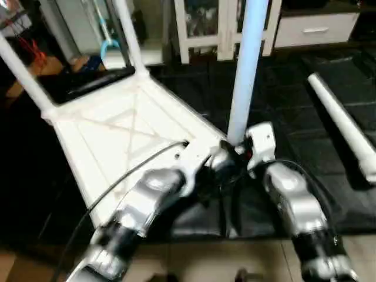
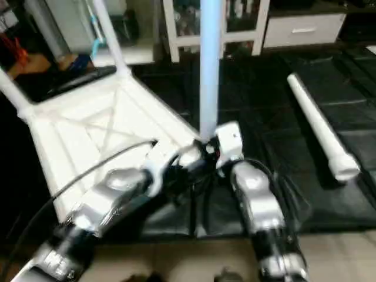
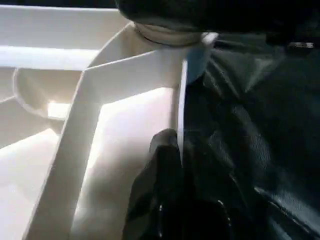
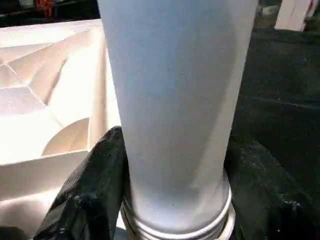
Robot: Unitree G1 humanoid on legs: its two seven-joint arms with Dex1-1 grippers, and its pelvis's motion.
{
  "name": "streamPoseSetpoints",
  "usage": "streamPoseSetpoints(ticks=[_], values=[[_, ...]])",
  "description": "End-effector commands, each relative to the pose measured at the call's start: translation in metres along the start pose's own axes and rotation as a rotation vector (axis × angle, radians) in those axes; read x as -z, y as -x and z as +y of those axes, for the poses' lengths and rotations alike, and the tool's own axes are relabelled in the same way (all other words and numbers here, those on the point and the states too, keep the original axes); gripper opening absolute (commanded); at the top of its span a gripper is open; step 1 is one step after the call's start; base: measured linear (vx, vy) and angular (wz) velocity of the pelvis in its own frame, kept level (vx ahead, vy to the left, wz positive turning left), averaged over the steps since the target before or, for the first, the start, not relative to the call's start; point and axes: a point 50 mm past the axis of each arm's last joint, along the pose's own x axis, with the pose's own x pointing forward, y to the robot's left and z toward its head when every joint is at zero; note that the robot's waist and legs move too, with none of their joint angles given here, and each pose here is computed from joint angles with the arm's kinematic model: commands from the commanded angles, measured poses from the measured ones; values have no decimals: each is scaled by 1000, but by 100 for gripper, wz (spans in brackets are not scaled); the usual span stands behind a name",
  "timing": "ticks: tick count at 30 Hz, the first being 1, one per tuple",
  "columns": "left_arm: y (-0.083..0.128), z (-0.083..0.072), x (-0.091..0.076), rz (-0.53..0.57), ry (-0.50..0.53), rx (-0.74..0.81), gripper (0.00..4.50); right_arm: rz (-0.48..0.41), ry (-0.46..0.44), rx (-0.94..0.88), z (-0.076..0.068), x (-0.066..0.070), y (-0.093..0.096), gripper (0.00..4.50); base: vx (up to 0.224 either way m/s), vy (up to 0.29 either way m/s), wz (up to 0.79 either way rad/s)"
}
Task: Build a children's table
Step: Rotate leg to tighten
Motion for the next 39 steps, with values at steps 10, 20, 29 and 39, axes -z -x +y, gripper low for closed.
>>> streamPoseSetpoints(ticks=[10, 20, 29, 39], values=[[5, 3, 19, 43, -48, 37, 0, -177, -89, -191, 23, -19, 1, 311, 10, -14, 5], [44, -8, 40, 75, -62, 277, 0, -159, 48, -567, 0, -34, 33, 391, 18, 0, 1], [70, -6, 48, 106, -68, 380, 0, -33, 178, -817, -22, -29, 64, 391, 13, 1, 1], [73, -7, 46, 116, -76, 405, 0, 3, 199, -877, -26, -26, 67, 365, 0, 0, 0]])
